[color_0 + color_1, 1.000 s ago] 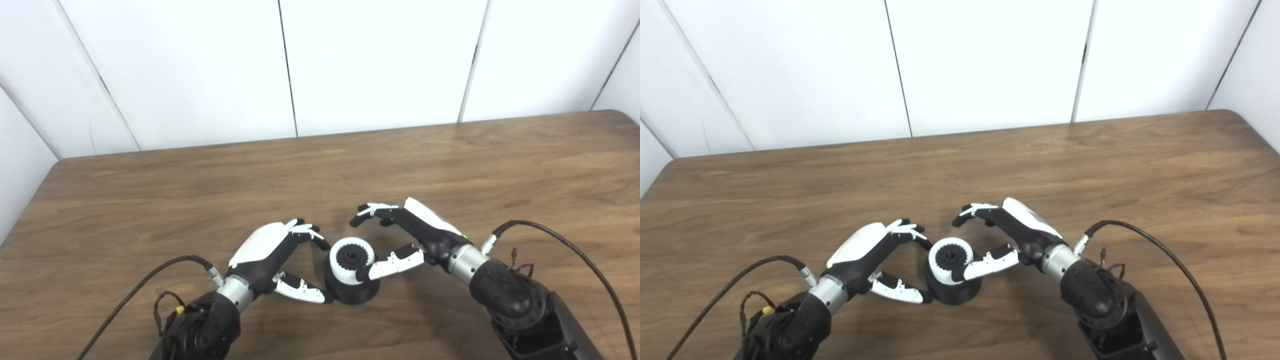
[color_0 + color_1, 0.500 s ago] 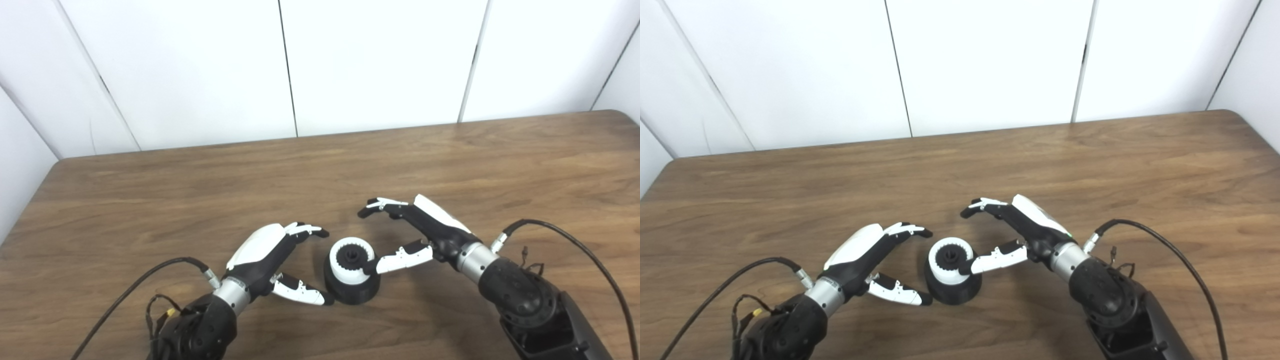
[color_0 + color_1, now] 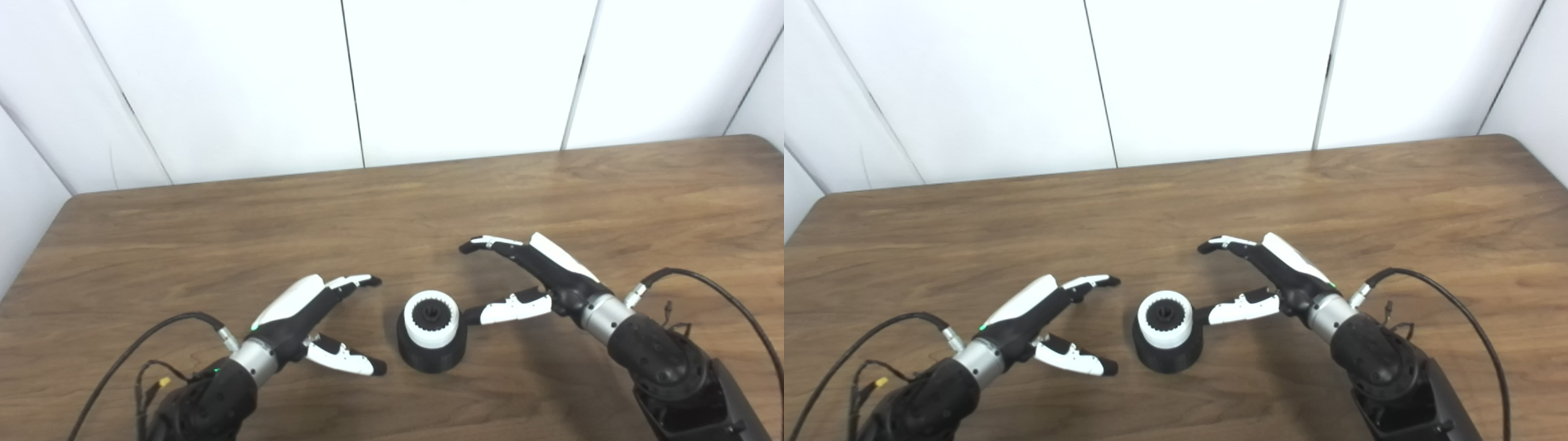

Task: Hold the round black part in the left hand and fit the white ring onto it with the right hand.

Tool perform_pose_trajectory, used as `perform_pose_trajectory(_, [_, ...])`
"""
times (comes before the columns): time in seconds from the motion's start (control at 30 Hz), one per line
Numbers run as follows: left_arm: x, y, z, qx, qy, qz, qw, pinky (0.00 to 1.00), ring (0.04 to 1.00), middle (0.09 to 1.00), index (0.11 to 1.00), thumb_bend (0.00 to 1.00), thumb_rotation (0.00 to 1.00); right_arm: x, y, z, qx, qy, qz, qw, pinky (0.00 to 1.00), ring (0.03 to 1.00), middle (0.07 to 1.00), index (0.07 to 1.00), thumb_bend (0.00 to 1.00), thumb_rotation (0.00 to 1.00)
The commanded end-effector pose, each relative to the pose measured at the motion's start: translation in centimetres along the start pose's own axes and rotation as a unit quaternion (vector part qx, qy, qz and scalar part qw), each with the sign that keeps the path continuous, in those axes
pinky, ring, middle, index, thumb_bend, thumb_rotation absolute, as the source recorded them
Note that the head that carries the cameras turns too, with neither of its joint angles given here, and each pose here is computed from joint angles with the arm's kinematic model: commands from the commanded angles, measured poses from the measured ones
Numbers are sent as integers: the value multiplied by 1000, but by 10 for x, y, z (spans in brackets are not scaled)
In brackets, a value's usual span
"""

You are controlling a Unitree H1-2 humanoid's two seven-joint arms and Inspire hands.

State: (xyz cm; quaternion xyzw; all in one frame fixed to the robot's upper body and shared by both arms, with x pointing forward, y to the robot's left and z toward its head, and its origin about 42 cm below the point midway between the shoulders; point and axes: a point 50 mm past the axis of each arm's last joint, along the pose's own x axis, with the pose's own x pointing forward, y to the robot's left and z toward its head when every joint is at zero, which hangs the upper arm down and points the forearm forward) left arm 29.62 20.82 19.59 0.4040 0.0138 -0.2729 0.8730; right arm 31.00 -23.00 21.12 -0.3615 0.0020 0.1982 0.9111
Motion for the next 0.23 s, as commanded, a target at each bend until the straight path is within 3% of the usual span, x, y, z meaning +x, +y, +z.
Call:
perform_pose_trajectory(0.0, [-7, 19, 4, 1, -15, 35, 999, 863, 962, 957, 906, 965, 413, -5, -14, 10, -4, -24, -31, 999, 903, 934, 917, 846, 1000, 580])
perform_pose_trajectory(0.1, [-11, 21, -1, -23, -17, 50, 998, 867, 959, 965, 907, 881, 482, -8, -13, 8, 0, -19, -41, 999, 884, 927, 912, 851, 979, 631])
perform_pose_trajectory(0.2, [-17, 23, -6, -58, -27, 87, 994, 867, 949, 967, 928, 713, 596, -11, -13, 6, 12, -15, -61, 998, 878, 921, 907, 854, 877, 687])
